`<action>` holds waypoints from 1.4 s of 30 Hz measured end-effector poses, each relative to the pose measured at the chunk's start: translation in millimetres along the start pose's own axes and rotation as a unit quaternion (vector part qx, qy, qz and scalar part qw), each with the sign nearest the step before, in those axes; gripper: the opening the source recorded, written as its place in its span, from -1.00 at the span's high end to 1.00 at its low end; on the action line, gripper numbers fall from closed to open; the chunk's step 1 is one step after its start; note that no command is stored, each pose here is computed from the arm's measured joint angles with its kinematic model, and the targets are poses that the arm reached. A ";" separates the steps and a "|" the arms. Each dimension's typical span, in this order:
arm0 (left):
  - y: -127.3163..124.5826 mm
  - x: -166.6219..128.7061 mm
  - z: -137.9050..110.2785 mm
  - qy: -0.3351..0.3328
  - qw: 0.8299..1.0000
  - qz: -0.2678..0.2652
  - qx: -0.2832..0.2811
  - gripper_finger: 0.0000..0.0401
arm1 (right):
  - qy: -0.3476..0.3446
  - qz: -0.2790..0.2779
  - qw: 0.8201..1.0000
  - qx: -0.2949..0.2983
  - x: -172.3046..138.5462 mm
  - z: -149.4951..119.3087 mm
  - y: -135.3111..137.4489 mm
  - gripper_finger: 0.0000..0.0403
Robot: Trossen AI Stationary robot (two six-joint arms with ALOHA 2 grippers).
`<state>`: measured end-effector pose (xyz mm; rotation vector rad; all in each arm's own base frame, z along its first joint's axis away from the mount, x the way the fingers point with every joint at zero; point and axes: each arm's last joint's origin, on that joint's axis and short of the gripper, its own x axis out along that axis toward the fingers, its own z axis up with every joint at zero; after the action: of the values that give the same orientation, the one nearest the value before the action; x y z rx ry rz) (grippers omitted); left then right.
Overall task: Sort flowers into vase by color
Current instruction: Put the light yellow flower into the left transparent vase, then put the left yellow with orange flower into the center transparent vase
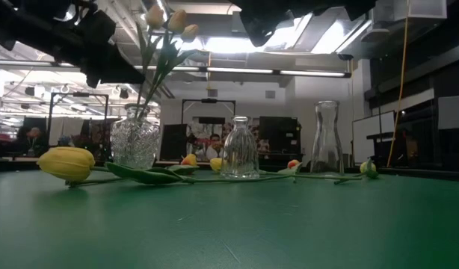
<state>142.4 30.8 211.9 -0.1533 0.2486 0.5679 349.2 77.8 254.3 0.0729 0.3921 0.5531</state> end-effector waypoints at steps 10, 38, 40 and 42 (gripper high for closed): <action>0.7 -0.3 -3.3 0.016 1.000 0.002 0.002 0.49 | 0.000 0.000 1.000 0.011 -0.1 0.1 0.0 0.36; -14.7 -7.7 -20.8 0.160 0.962 -0.194 -0.106 0.43 | 0.072 -0.127 0.986 0.081 -2.3 -16.4 -7.0 0.36; -20.9 -10.8 -22.7 0.173 0.954 -0.219 -0.108 0.43 | 0.071 -0.130 0.986 0.080 -2.3 -16.4 -7.1 0.36; -27.1 -14.7 -24.3 0.180 0.949 -0.237 -0.105 0.43 | 0.072 -0.131 0.986 0.078 -2.3 -16.4 -7.2 0.36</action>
<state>140.6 -4.4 194.6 -0.5109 0.4904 0.0801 344.7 69.9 238.8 0.1312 0.5760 0.2679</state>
